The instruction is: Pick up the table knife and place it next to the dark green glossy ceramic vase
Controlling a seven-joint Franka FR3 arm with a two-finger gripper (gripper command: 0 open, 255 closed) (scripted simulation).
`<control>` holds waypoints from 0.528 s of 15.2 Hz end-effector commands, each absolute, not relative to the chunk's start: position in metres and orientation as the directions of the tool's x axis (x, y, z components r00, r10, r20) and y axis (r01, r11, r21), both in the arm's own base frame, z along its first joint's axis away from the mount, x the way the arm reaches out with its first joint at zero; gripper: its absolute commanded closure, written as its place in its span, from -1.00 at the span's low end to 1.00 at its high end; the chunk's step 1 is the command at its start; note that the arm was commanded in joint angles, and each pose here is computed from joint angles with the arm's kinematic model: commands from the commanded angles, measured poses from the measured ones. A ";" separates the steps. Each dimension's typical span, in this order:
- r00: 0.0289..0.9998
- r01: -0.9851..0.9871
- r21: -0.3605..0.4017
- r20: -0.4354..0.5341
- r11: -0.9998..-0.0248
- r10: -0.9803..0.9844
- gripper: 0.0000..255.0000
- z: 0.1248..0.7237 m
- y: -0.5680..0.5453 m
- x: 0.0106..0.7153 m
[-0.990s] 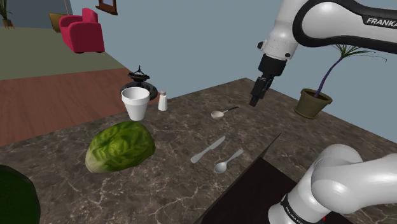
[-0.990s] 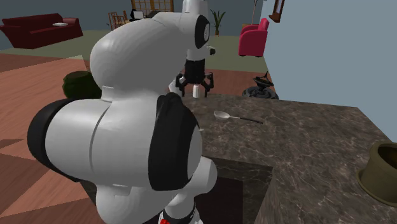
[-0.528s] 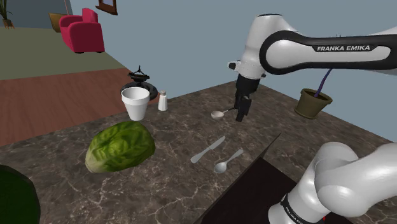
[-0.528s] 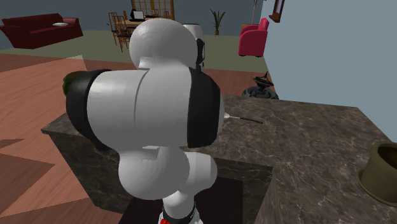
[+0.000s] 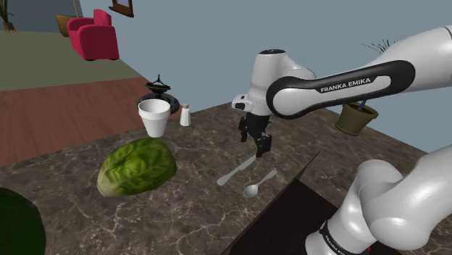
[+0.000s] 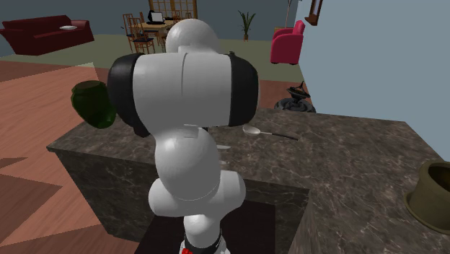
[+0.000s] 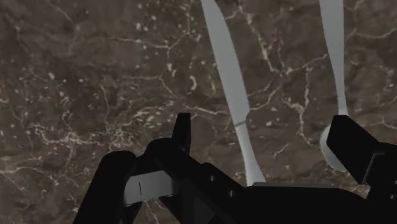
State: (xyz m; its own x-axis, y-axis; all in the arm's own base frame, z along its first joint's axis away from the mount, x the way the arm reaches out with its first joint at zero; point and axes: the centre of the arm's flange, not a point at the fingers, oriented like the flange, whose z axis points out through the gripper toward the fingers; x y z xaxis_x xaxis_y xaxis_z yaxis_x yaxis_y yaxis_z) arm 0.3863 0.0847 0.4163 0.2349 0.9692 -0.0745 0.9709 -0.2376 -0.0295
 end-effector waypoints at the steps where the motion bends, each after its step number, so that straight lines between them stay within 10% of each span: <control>1: 0.069 0.997 -0.037 -0.082 -0.072 0.994 -1.00 0.390 0.101 0.390; 8: -0.066 0.997 -0.045 -0.088 0.062 0.994 -1.00 0.344 0.111 0.388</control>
State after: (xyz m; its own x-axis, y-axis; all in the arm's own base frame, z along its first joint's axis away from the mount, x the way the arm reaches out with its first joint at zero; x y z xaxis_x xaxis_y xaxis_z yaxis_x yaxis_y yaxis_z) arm 0.3879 0.1111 0.3495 -0.0631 0.9941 -0.0884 0.9972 0.0592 -0.0459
